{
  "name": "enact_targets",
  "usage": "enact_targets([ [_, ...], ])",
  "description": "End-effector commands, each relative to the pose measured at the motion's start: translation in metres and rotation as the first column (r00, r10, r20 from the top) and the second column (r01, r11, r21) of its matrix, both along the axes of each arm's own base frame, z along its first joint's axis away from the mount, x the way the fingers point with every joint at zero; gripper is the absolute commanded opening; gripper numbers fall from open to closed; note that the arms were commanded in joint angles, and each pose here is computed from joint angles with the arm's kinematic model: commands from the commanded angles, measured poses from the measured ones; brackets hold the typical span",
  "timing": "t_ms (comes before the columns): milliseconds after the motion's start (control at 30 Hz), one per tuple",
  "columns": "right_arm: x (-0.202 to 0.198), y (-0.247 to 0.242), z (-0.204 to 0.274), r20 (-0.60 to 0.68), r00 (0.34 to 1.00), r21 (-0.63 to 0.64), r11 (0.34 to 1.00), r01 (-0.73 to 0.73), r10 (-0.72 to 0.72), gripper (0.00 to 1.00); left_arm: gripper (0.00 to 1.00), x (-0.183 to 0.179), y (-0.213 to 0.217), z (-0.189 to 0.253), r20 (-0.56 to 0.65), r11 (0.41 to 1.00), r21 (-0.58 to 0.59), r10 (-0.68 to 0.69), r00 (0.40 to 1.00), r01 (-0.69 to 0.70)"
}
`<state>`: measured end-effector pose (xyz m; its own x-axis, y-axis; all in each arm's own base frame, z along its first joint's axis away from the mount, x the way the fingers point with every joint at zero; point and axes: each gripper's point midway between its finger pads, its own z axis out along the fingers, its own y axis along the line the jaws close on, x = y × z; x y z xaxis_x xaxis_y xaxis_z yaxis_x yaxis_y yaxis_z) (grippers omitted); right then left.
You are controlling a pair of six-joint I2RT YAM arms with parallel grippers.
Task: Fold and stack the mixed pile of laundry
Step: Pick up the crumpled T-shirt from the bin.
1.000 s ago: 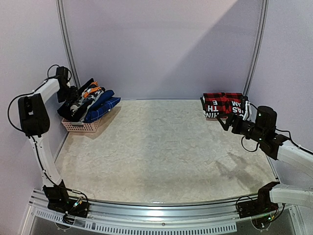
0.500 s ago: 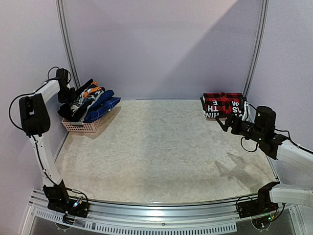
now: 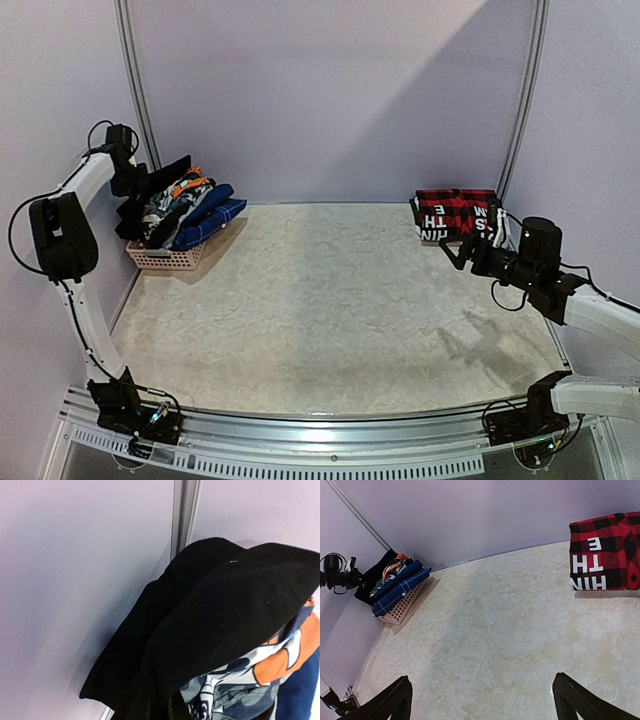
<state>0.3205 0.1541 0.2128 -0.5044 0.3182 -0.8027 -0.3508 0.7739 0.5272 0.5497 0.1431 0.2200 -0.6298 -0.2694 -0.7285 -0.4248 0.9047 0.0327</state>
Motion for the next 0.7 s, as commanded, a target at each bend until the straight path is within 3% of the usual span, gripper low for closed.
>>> enact_targets([
  [0, 0.002, 0.005, 0.012, 0.023, 1.0, 0.017, 1.0, -0.02, 0.02, 0.99, 0.0, -0.009, 0.002, 0.076, 0.146, 0.998, 0.053, 0.018, 0.989, -0.026],
  [267, 0.002, 0.006, 0.012, 0.022, 0.999, 0.02, 0.999, -0.026, 0.026, 0.99, 0.0, -0.027, -0.015, 0.133, 0.25, 0.999, 0.039, -0.001, 0.968, -0.009],
  [667, 0.002, 0.011, 0.013, 0.011, 0.999, 0.036, 0.998, -0.048, 0.048, 0.99, 0.0, -0.067, -0.076, 0.206, 0.388, 0.994, 0.025, -0.105, 0.916, 0.103],
])
